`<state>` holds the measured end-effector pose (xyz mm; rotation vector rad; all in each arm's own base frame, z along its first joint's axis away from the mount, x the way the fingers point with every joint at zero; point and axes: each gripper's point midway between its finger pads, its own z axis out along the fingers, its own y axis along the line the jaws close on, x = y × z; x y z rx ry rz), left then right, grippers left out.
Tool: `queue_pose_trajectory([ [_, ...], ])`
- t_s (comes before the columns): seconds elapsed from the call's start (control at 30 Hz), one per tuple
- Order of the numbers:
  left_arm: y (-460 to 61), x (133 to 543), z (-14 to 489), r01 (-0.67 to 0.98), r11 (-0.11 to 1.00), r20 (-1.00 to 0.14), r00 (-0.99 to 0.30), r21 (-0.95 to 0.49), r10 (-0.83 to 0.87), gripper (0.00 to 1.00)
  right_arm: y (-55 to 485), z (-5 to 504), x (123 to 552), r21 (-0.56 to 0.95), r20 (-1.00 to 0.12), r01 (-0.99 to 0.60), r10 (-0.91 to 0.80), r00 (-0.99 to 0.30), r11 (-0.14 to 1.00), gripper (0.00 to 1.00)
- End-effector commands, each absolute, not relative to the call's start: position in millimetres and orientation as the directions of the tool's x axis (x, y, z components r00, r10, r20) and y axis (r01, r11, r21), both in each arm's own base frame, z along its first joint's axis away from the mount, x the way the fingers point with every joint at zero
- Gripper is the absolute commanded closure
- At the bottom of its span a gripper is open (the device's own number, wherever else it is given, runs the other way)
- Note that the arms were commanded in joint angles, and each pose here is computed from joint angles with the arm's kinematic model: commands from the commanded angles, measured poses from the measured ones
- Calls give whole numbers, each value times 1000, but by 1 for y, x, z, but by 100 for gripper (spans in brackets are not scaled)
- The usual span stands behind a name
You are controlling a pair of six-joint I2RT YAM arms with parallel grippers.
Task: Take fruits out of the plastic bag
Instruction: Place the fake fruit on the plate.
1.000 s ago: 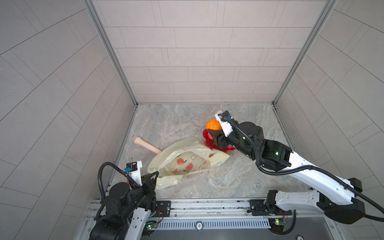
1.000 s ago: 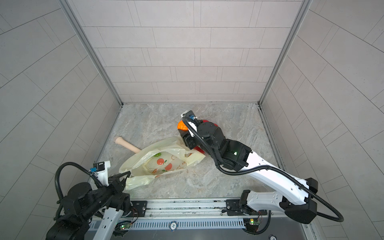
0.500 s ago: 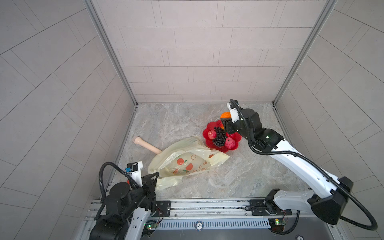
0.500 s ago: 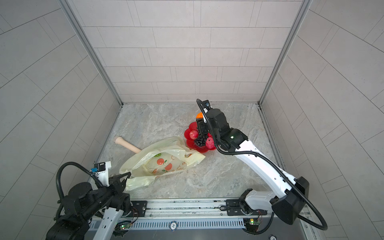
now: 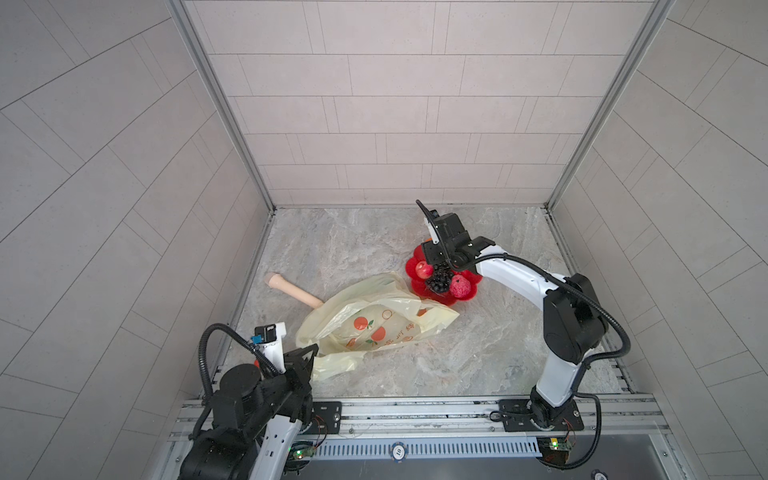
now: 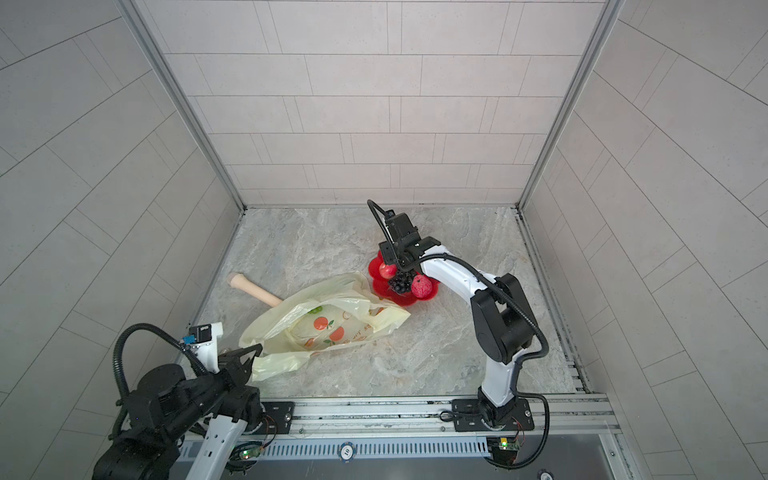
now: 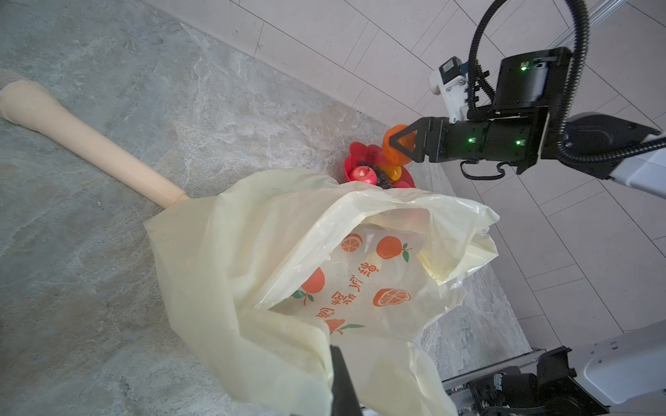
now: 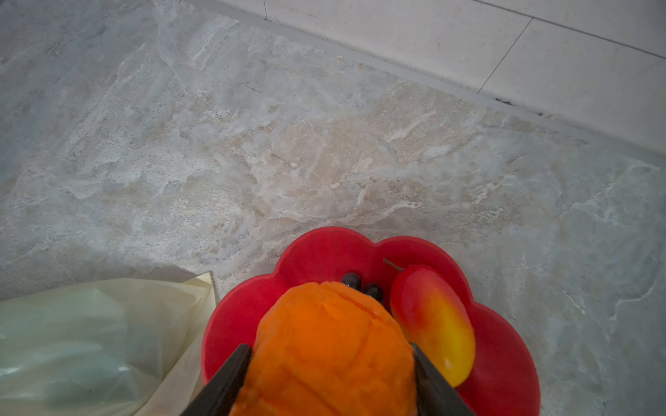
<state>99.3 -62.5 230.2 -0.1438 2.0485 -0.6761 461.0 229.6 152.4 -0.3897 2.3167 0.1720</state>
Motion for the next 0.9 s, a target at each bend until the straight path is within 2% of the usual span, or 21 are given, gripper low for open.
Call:
queue_pose_trajectory([
  [0.0, -63, 101, 232, 165, 836, -759, -536, -523, -369, 100, 233, 145, 479, 43, -711, -321, -196, -675, 946, 48],
  [0.23, -62, 102, 232, 153, 838, -760, -530, -523, -377, 100, 238, 124, 498, -8, -663, -325, -249, -706, 946, 46],
  [0.47, -62, 102, 232, 154, 838, -760, -530, -523, -377, 100, 233, 98, 501, -24, -613, -319, -266, -744, 947, 43],
  [0.87, -62, 102, 232, 153, 838, -760, -529, -524, -378, 100, 220, 94, 499, -35, -604, -293, -254, -755, 956, 36],
])
